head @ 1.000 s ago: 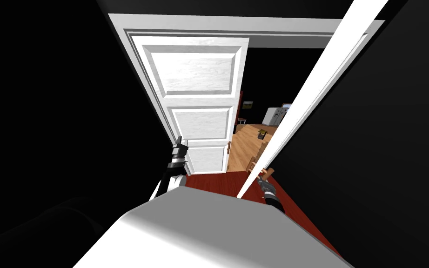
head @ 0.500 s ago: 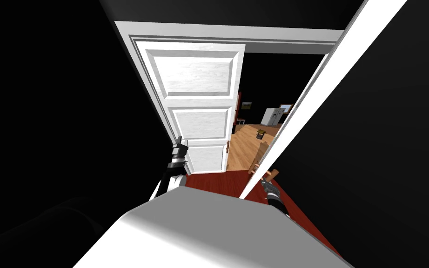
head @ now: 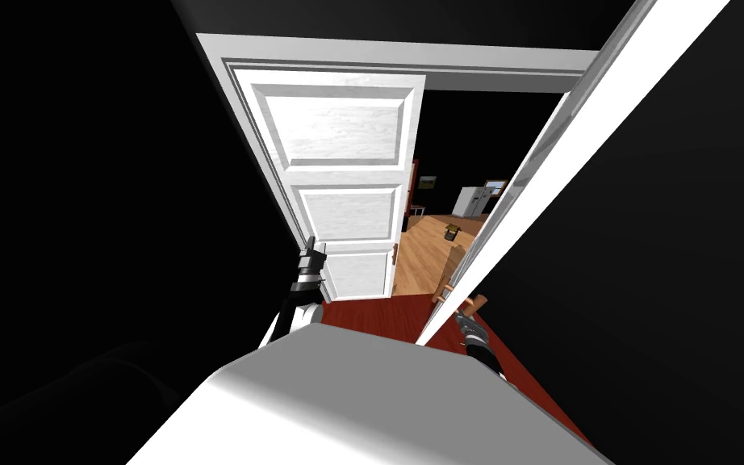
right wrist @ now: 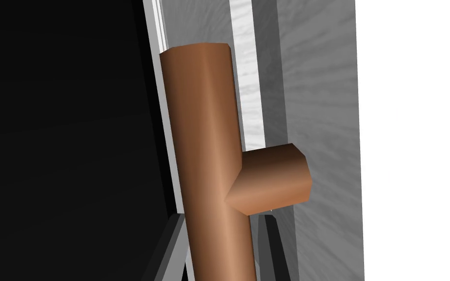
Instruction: Pull the door open
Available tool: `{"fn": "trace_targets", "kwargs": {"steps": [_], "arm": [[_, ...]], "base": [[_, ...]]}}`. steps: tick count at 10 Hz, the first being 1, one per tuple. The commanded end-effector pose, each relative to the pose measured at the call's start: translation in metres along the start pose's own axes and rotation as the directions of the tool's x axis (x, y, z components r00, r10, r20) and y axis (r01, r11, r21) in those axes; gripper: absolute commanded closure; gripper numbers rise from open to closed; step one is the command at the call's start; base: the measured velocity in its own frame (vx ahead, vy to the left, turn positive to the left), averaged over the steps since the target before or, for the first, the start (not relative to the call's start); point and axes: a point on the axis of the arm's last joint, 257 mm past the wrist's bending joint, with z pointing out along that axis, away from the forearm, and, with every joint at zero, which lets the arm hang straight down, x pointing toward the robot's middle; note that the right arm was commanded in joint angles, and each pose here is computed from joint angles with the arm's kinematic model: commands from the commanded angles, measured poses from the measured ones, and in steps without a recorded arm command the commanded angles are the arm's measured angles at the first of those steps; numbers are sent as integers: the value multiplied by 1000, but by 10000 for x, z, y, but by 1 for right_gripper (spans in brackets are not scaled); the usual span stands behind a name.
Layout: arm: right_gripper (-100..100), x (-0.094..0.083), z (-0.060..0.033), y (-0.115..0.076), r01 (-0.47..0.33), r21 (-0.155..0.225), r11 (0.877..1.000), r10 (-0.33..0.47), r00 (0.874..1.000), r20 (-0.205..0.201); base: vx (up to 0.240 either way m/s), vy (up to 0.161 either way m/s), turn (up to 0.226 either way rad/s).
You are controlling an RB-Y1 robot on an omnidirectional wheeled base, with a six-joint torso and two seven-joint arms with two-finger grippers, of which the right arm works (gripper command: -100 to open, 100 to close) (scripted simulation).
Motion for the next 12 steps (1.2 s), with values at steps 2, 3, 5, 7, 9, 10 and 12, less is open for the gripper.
{"fn": "trace_targets", "kwargs": {"steps": [2,3,5,7,9,10,12], "arm": [[100,277,-113,-125,-9,26,1000,11,998,-64],[100,292,-118,-182,-22,42,999,25,997,-71],[100,231,-93,-171,-21,38,999,23,998,-58],[100,308,-124,-239,-34,58,998,39,996,-78],[100,308,-124,-239,-34,58,998,39,996,-78],[100,308,-124,-239,-34,58,998,39,996,-78],[100,308,-124,-239,-34,58,998,39,996,-78]], "base": [[-14,6,8],[-8,-9,-7],[-16,2,-14],[-15,-1,1],[-2,-3,-3],[0,0,0],[2,-3,-1]]}}
